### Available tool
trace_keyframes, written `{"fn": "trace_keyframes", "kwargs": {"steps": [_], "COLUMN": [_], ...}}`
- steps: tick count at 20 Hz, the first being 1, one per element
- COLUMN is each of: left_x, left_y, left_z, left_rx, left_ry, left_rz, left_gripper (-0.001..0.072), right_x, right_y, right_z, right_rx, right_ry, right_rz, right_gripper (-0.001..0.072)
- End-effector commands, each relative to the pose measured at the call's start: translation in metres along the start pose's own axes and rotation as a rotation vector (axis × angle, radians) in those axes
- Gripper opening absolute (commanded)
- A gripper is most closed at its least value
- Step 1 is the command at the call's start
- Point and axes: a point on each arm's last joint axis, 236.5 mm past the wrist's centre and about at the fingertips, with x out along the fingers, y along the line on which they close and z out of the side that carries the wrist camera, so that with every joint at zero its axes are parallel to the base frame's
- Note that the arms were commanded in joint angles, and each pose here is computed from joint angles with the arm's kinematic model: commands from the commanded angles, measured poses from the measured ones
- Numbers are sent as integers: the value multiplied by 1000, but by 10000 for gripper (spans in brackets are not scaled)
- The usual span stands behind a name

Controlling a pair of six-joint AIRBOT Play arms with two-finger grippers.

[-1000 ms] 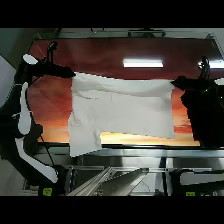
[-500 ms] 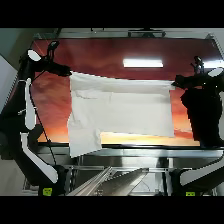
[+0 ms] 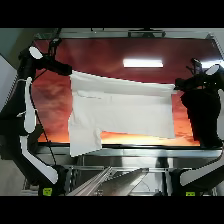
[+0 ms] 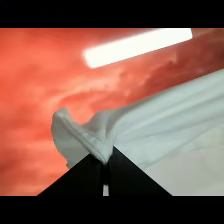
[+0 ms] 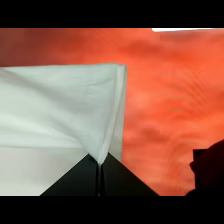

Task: Fold the shirts.

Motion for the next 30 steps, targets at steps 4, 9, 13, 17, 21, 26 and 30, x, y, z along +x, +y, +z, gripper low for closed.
{"fn": "trace_keyframes", "kwargs": {"steps": [4, 9, 13, 17, 21, 26, 30], "left_x": [23, 52, 58, 50, 4, -61, -70], "left_y": [12, -1, -11, -13, 1, -15, -39], "left_z": [-47, -79, -78, -90, -97, -130, -233], "left_rx": [-50, -97, -91, -110, -182, -357, -476], "left_ry": [207, 355, 358, 410, 428, 382, 489], "left_rz": [74, 61, 59, 47, 50, -84, -107], "left_gripper": [12, 12, 12, 313, 340, 337, 337], "right_x": [21, 36, 39, 38, -8, -58, -60], "right_y": [7, 11, 11, 17, 15, -2, -24], "right_z": [-19, -22, -27, -27, -30, -97, -168], "right_rx": [-1, 18, -2, -3, 6, 59, 149], "right_ry": [75, 93, 113, 117, 118, 244, 254], "right_rz": [-32, -39, -87, -80, -89, -73, -43], "right_gripper": [10, 10, 10, 286, 493, 491, 490]}}
